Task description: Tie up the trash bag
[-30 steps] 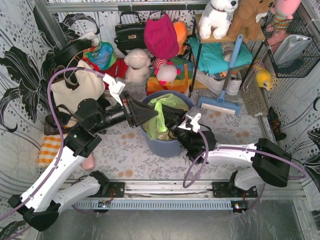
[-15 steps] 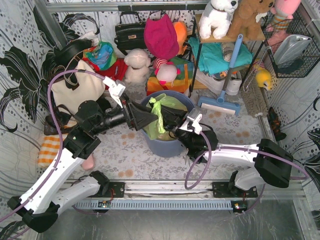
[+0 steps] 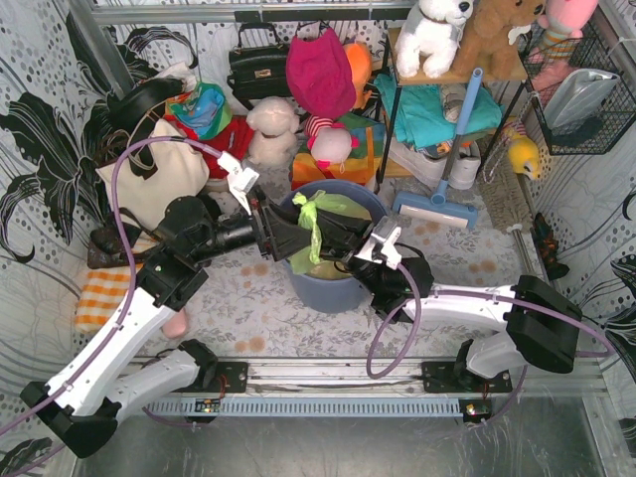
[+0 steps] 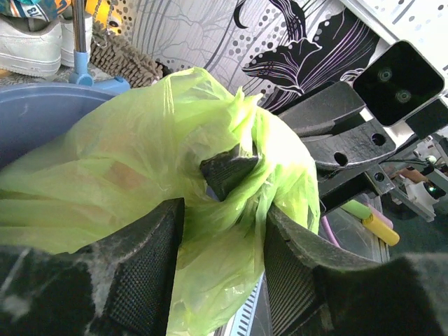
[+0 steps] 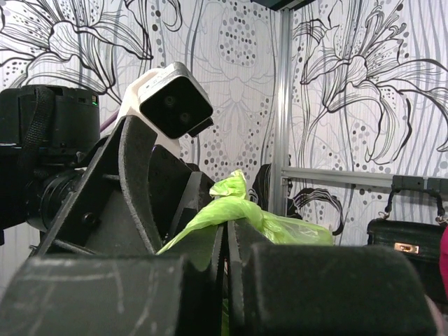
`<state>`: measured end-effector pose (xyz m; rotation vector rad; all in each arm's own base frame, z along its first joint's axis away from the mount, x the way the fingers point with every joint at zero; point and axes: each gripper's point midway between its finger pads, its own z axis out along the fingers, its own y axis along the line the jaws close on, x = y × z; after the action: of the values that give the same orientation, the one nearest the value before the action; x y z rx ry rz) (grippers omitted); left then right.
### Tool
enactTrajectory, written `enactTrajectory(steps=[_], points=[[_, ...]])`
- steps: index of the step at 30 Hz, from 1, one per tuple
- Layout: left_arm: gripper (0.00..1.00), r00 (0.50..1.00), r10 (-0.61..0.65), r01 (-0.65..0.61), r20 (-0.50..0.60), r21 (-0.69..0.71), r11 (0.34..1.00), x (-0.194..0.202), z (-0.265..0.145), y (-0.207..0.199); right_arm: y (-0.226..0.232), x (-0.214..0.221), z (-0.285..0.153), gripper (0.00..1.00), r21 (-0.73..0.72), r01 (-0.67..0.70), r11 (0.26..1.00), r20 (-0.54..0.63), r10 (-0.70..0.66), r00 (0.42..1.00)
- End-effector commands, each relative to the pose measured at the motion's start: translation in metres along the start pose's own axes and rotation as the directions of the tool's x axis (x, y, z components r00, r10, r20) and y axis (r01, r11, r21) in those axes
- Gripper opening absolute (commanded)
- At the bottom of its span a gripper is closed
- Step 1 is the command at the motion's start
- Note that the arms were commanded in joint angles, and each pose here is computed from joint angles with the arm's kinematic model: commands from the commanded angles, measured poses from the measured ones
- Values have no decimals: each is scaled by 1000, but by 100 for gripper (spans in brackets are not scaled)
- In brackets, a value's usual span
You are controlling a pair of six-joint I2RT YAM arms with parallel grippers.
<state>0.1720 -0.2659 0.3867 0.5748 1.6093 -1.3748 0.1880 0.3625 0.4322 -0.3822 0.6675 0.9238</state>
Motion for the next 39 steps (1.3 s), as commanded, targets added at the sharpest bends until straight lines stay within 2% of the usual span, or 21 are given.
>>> enactTrajectory(steps=[1,4,6,10,11,13,20,23,26,29,34,39], points=[[55,1000,0,4,-29,127,992,7,-1,-20,-6,-32,13,0,30,52,998,127,-56,990],[55,999,13,-9,-32,140,990,8,-5,-25,-8,-31,13,0,39,63,997,124,-68,990],[57,999,32,-29,-33,100,995,6,-7,-21,-8,-32,12,0,38,64,997,124,-69,990],[58,995,98,-100,-33,-65,993,-6,-18,-4,-8,-33,10,0,35,54,998,122,-58,991],[59,993,119,-117,0,-146,982,-16,-21,6,-7,-33,9,0,33,52,998,122,-55,991],[60,988,146,-132,54,-203,970,-29,-28,9,-7,-33,8,0,32,46,998,122,-49,991],[60,951,272,-265,149,-64,962,-52,-36,-33,-7,-32,6,0,28,34,999,118,-37,992],[58,926,314,-304,210,-82,949,-69,-40,-40,-7,-34,6,0,29,33,999,121,-36,992],[53,907,288,-243,307,-177,954,-95,-42,-30,-6,-35,6,0,27,32,999,123,-35,992],[56,907,181,-114,380,-192,975,-110,-34,-21,-7,-36,5,0,30,31,999,123,-34,992],[55,927,89,-65,365,-78,995,-109,-19,-32,-10,-38,5,0,42,29,999,126,-34,992],[56,927,118,-71,356,-143,987,-107,-23,-23,-8,-39,5,0,35,19,999,128,-24,991]])
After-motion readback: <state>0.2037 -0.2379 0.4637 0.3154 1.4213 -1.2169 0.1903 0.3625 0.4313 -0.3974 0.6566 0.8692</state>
